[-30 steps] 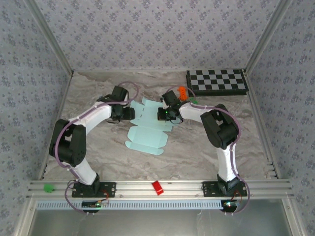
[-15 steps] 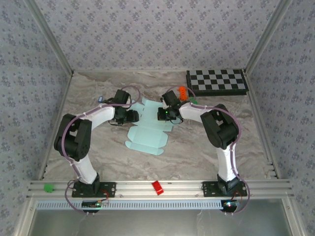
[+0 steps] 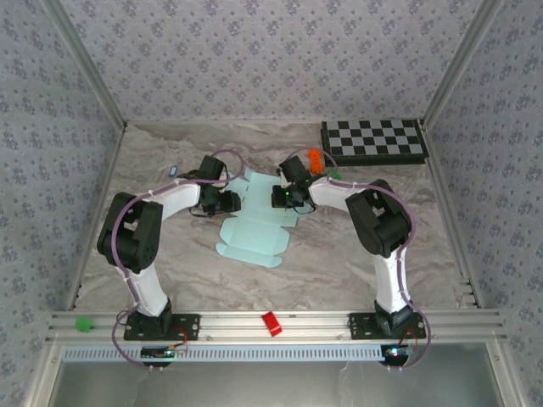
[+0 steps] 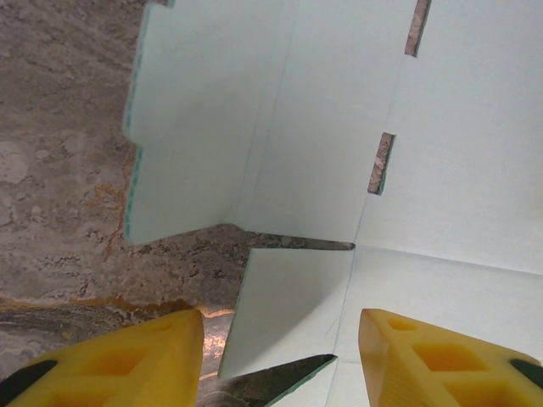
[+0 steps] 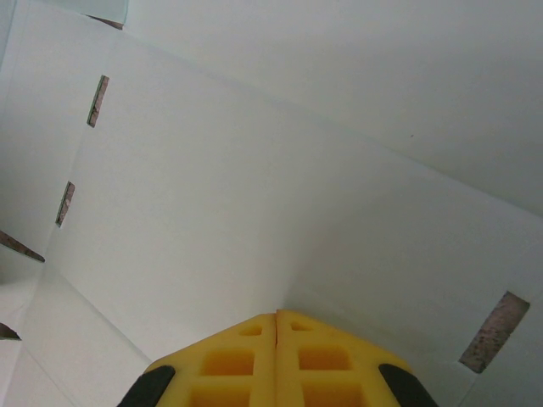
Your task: Fold the paper box
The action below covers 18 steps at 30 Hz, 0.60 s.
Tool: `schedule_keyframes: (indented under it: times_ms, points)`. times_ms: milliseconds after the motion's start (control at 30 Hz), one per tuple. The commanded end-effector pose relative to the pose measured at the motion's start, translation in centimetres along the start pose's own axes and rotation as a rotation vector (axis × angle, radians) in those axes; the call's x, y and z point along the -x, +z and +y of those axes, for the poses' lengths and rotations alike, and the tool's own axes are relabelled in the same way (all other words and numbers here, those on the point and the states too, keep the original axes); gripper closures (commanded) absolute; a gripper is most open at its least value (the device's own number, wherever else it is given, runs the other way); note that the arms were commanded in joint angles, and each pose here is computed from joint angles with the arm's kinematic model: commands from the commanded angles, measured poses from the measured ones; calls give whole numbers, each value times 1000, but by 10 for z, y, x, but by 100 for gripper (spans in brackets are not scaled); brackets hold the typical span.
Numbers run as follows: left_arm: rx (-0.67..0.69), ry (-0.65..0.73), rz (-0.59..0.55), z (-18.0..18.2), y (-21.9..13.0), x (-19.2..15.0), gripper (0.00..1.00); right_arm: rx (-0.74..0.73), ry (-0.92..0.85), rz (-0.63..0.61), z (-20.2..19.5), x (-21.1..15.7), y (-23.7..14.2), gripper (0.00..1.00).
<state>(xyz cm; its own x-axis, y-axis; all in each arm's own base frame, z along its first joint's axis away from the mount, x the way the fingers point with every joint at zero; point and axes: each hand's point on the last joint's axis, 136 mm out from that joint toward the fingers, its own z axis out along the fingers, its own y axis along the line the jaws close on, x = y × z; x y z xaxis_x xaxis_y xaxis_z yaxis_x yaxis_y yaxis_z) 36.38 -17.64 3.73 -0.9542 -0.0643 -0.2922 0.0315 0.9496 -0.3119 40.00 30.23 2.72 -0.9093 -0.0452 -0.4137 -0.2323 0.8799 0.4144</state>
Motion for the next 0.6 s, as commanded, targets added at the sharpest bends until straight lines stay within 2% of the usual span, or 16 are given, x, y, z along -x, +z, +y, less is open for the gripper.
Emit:
schedule_keyframes:
  times_ms: [0, 567]
  points:
    - [-60, 22, -44, -15, -11, 13, 50, -76, 32, 108, -25, -36, 14, 99]
    - [-140, 136, -97, -45, -23, 11, 54, -76, 37, 107, -24, -35, 14, 99]
